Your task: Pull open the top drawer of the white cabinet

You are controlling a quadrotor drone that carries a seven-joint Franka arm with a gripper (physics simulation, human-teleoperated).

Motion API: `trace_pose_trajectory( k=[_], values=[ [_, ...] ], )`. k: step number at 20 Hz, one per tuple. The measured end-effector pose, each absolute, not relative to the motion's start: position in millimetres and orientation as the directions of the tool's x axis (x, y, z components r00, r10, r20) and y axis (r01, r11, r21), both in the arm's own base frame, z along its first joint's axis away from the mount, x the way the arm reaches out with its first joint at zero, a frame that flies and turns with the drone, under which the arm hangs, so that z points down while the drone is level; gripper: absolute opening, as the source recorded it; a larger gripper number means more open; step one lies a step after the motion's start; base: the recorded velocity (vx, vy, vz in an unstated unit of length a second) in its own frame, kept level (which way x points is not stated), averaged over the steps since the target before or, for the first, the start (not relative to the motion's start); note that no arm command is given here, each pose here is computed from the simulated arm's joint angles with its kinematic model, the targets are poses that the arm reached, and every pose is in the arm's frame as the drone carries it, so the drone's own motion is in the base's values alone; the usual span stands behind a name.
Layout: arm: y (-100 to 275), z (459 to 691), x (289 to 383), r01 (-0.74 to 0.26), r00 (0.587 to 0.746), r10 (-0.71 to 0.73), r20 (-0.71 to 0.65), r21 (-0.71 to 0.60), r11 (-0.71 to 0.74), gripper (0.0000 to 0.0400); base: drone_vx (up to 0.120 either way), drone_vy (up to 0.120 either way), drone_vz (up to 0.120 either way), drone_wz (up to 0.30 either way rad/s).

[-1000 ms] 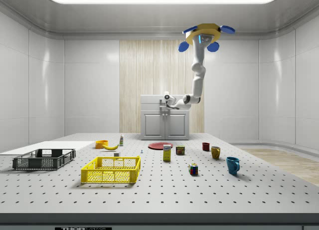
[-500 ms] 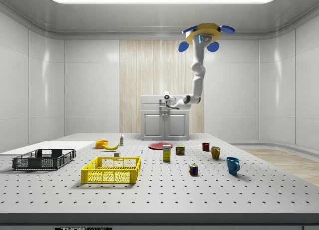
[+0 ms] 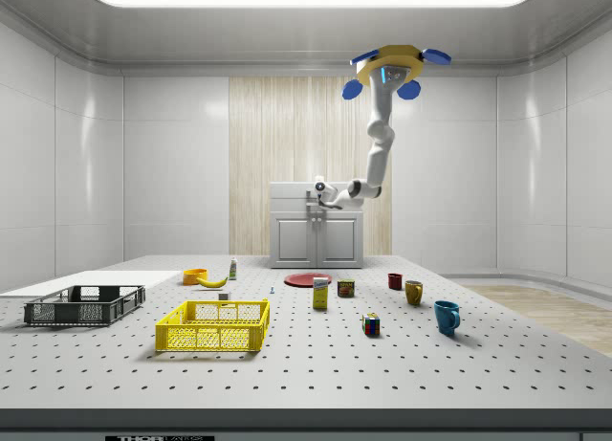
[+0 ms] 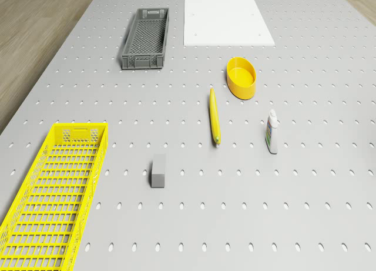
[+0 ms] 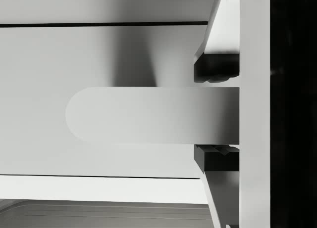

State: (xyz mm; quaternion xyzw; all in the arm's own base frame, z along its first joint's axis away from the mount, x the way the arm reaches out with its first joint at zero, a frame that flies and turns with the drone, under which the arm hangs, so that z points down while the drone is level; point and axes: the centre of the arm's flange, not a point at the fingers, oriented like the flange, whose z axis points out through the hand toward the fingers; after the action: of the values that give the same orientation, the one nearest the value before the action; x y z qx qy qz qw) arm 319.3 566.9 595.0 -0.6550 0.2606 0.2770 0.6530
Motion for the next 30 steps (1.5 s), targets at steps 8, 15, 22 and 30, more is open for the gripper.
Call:
trace_pose_trajectory(
  k=[8, 15, 22, 30],
  values=[
    [559.6, 593.2, 319.4, -0.694, 0.720, 0.020, -0.694, -0.720, -0.007, 0.0117, 0.000, 0.000, 0.000, 0.000],
    [550.2, 593.9, 318.8, -0.678, 0.735, 0.021, -0.678, -0.735, -0.009, 0.0113, 0.000, 0.000, 0.000, 0.000],
    [546.9, 592.5, 319.0, -0.688, 0.725, 0.017, -0.688, -0.725, -0.009, 0.0129, 0.000, 0.000, 0.000, 0.000],
    [540.7, 597.0, 317.0, -0.729, 0.684, 0.022, -0.729, -0.684, -0.019, 0.0140, 0.000, 0.000, 0.000, 0.000]
  ],
)
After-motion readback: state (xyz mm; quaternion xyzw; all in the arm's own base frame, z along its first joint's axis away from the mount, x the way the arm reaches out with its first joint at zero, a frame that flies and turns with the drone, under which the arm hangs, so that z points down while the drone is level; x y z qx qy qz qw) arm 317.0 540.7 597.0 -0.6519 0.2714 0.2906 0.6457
